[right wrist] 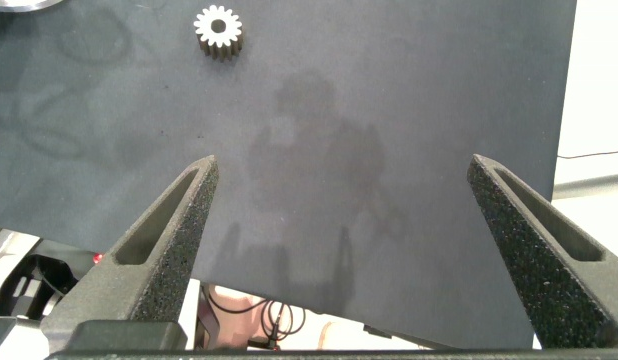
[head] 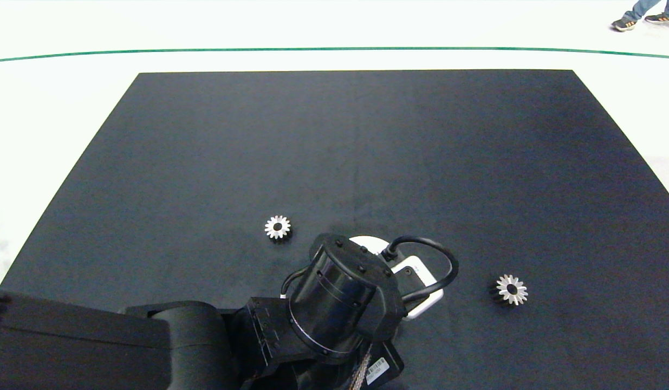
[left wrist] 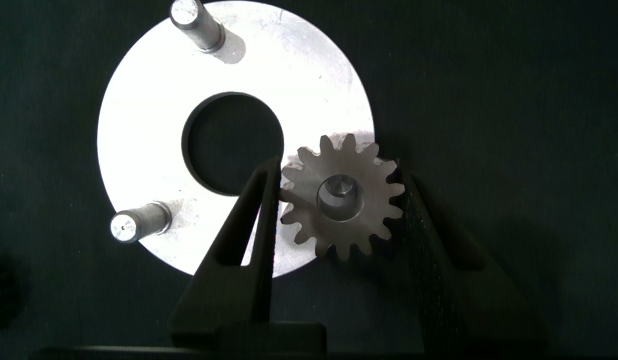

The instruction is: Install three planetary gears onto the carrier pins

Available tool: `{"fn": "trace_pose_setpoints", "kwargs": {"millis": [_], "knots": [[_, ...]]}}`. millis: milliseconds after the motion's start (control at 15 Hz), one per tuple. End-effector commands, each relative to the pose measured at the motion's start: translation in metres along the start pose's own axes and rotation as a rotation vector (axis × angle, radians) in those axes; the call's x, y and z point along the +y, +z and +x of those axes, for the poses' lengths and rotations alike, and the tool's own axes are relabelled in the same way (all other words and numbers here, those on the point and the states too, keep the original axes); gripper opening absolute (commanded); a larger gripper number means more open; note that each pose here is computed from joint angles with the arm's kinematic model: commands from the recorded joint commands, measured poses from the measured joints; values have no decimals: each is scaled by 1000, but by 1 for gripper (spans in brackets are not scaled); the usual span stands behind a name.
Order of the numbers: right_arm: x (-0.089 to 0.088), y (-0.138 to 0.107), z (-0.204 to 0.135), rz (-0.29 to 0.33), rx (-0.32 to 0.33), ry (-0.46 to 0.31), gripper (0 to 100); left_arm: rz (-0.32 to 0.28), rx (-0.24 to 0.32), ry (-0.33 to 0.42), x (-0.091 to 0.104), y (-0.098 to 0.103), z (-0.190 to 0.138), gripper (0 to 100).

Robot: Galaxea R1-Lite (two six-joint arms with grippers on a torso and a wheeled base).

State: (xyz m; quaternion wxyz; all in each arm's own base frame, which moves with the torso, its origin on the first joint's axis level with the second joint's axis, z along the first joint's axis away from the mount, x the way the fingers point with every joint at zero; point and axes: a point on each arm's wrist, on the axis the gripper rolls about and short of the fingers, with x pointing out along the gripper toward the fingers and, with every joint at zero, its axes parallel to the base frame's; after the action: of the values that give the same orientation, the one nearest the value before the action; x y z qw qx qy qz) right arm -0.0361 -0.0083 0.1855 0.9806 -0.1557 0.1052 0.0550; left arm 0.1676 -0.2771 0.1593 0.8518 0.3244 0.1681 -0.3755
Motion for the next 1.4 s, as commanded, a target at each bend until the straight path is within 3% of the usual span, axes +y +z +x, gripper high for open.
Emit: {"fn": "trace_pose_setpoints", "kwargs": {"millis": [67,933,1400], "knots": [[0,0,0,-2,2,1,100,0,-6,2,-1,1,1,0],[0,0,0,-2,1,-1,100,-4,-34,-3,-8,2,6,0],[0,-1,-1,-1,0,-2,100,5,-18,-7,-10,-1,9,0]]}}
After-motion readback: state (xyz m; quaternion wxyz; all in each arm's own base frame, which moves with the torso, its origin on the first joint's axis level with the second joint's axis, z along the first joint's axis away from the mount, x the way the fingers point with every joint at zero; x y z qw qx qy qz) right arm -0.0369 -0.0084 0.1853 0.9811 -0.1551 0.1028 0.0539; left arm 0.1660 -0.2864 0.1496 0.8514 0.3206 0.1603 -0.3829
